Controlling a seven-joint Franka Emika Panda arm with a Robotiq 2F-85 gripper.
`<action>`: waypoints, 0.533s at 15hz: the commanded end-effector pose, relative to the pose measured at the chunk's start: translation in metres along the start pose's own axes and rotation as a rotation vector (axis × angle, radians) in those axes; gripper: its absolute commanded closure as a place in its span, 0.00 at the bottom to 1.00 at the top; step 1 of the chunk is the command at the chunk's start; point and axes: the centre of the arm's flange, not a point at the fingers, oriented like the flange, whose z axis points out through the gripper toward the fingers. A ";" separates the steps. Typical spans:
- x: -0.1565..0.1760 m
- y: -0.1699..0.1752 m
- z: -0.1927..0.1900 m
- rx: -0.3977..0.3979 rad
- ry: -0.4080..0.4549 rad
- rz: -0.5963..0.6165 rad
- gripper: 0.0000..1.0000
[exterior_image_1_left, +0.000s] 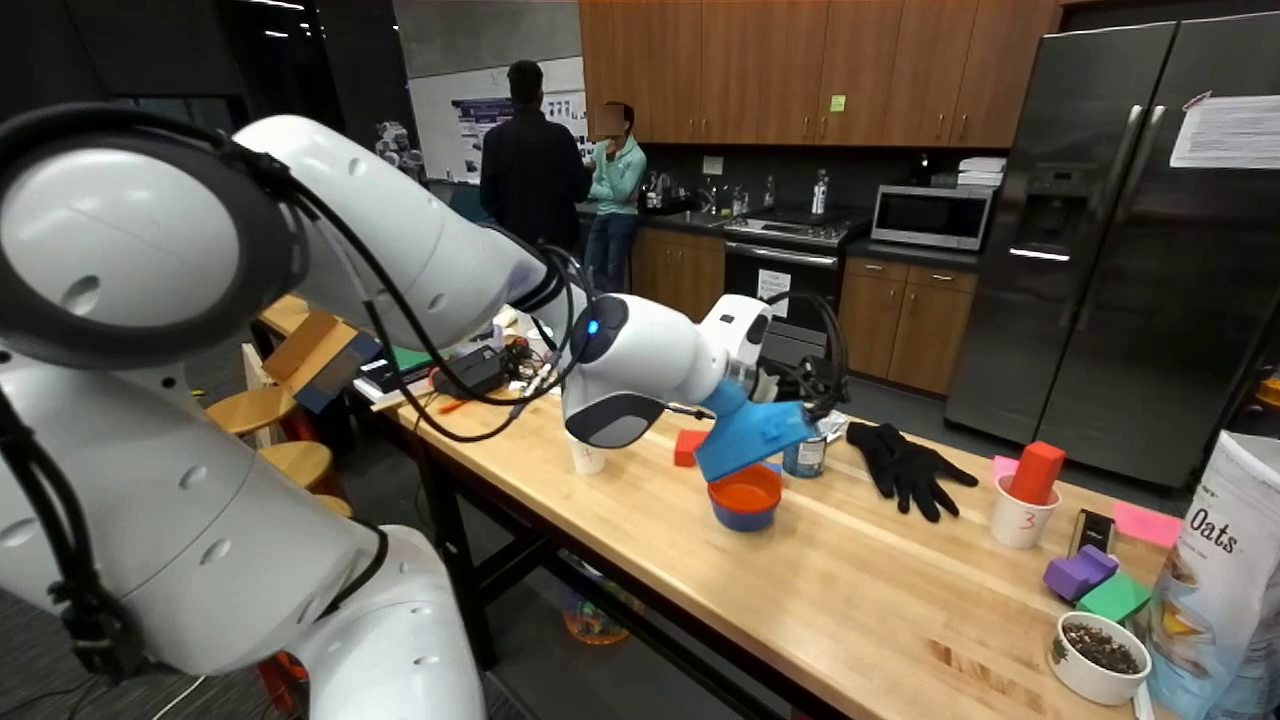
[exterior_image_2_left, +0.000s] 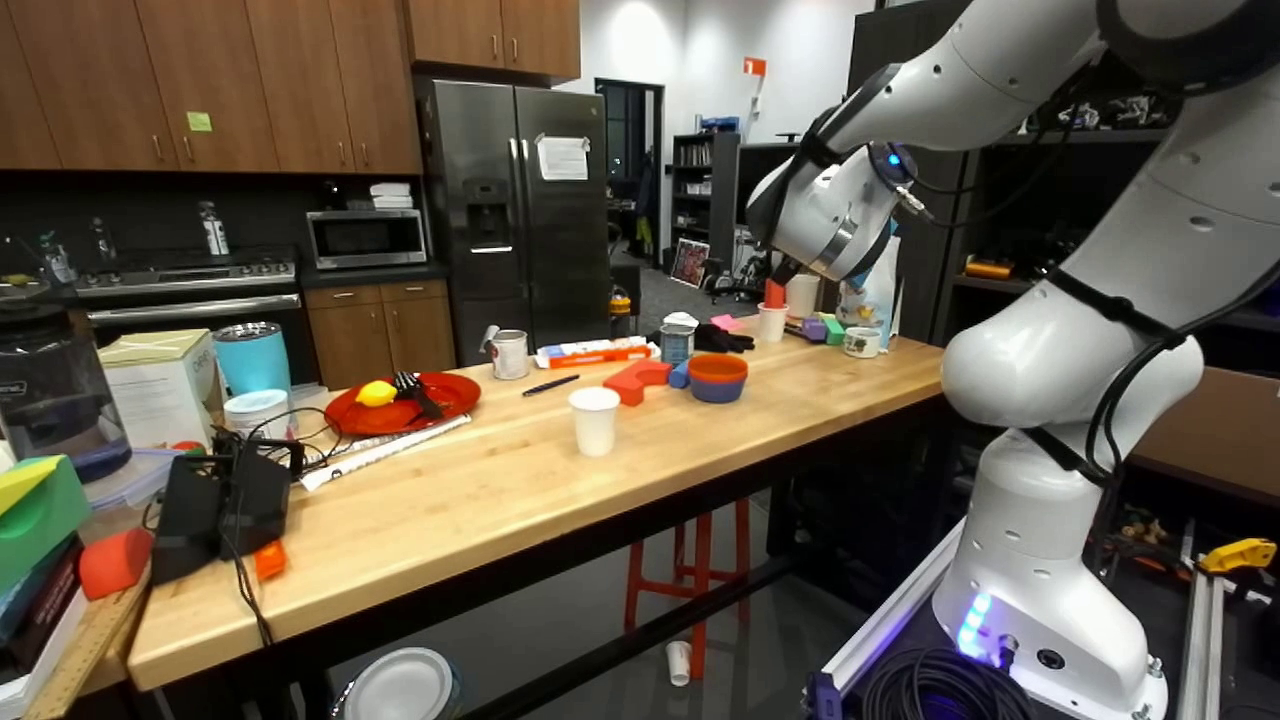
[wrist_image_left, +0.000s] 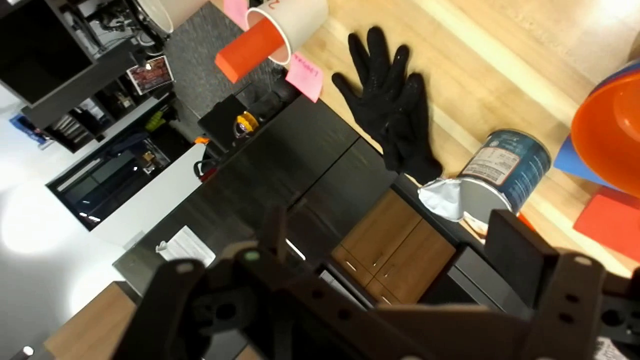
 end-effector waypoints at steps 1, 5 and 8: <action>-0.001 -0.057 -0.067 -0.071 0.037 -0.012 0.00; -0.006 -0.117 -0.091 -0.029 0.100 0.018 0.00; -0.017 -0.162 -0.104 0.008 0.120 0.076 0.00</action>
